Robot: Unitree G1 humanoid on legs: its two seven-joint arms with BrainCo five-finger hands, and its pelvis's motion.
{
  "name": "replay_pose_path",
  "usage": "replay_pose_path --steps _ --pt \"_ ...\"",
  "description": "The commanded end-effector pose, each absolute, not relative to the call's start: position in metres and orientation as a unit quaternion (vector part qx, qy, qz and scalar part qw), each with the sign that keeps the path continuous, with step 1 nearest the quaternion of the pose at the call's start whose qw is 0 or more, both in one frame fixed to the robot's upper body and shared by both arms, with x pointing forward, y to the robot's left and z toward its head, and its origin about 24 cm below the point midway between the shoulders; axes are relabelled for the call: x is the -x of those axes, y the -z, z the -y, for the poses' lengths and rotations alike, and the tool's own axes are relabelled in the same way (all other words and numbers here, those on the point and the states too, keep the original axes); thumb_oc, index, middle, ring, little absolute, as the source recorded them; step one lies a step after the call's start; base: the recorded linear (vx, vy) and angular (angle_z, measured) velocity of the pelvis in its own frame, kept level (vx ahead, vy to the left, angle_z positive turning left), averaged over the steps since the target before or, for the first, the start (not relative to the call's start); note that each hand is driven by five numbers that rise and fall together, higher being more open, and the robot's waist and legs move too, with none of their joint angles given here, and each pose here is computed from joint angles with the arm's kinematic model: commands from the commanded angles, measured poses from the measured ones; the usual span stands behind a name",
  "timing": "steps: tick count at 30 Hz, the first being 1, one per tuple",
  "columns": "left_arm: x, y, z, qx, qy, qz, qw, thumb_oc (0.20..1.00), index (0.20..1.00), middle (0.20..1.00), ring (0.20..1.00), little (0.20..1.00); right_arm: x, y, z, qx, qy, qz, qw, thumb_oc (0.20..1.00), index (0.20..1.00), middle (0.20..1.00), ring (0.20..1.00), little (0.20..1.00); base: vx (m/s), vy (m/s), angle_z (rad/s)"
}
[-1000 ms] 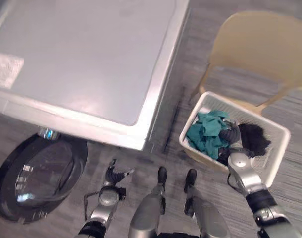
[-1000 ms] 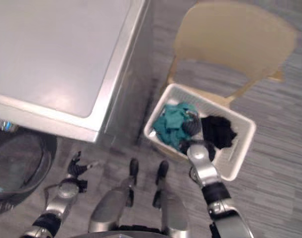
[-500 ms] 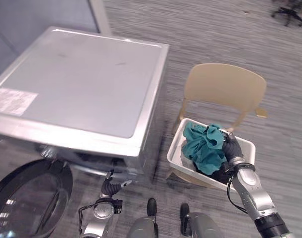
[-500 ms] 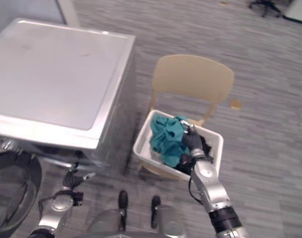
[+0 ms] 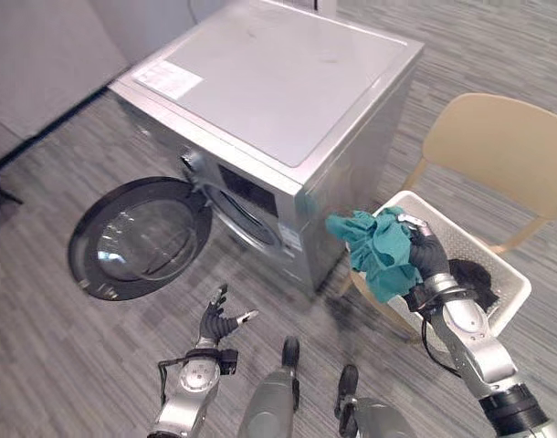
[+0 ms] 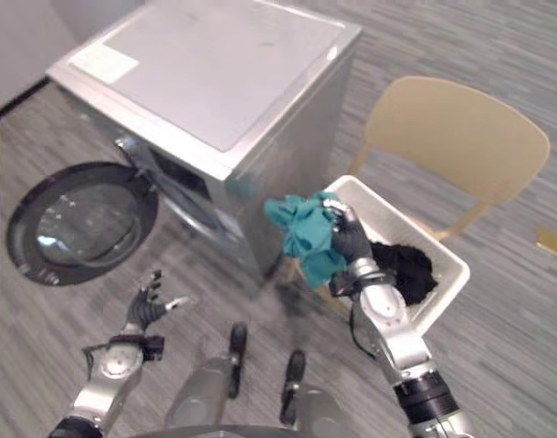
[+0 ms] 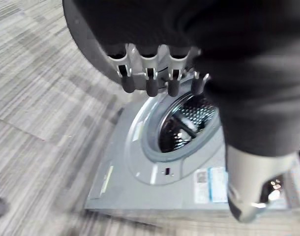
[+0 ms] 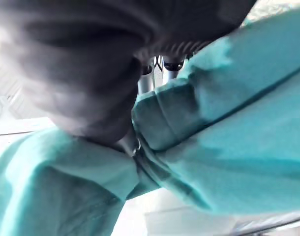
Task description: Grab the laundry basket,head to the washer,open it,put in the laundry and shut it.
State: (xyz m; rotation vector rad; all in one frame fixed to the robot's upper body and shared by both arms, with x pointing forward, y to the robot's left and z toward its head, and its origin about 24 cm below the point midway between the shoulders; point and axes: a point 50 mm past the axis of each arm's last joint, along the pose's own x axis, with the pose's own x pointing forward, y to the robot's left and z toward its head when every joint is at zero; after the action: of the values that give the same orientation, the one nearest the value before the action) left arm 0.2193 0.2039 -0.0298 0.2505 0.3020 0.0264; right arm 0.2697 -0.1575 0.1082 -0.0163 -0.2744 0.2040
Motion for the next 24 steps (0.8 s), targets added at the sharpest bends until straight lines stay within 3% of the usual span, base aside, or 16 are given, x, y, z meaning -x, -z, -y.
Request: replay_pose_path --steps 1,5,19,20,21,23,24 --pt "-0.246 -0.022 -0.185 -0.173 0.054 -0.006 0.983 1.0 1.0 1.0 1.0 1.0 -0.264 -0.158 0.137 -0.03 -0.159 0.267 0.95 0.2 0.2 0.2 0.2 0.2 -0.02 0.065 1.02" --pt "-0.253 -0.037 -0.162 -0.196 0.102 0.042 0.974 1.0 1.0 1.0 1.0 1.0 -0.264 -0.166 0.119 -0.042 -0.199 0.278 0.939 0.2 0.2 0.2 0.2 0.2 0.02 0.1 0.7" --pt "-0.29 -0.078 -0.078 -0.256 0.207 0.157 0.931 1.0 1.0 1.0 1.0 1.0 -0.264 -0.182 0.02 -0.147 -0.365 0.243 0.887 0.2 0.2 0.2 0.2 0.2 0.01 0.069 0.05" --pt "-0.293 -0.082 -0.074 -0.254 0.205 0.164 0.931 0.507 0.507 0.507 0.507 0.507 -0.263 -0.181 0.015 -0.156 -0.373 0.236 0.884 0.2 0.2 0.2 0.2 0.2 0.0 0.0 0.0" --pt "-0.293 -0.082 -0.074 -0.254 0.204 0.164 0.931 0.2 0.2 0.2 0.2 0.2 -0.263 -0.181 0.015 -0.156 -0.373 0.236 0.884 0.2 0.2 0.2 0.2 0.2 -0.01 0.038 -0.03" --pt "-0.299 -0.088 -0.073 -0.243 0.181 0.173 0.937 0.2 0.2 0.2 0.2 0.2 -0.261 -0.166 0.01 -0.176 -0.378 0.197 0.887 0.2 0.2 0.2 0.2 0.2 0.0 0.045 -0.03" --pt "-0.299 -0.088 -0.076 -0.242 0.174 0.173 0.939 0.2 0.2 0.2 0.2 0.2 -0.261 -0.161 0.01 -0.174 -0.379 0.187 0.889 0.275 0.275 0.275 0.275 0.275 0.0 0.031 -0.01"
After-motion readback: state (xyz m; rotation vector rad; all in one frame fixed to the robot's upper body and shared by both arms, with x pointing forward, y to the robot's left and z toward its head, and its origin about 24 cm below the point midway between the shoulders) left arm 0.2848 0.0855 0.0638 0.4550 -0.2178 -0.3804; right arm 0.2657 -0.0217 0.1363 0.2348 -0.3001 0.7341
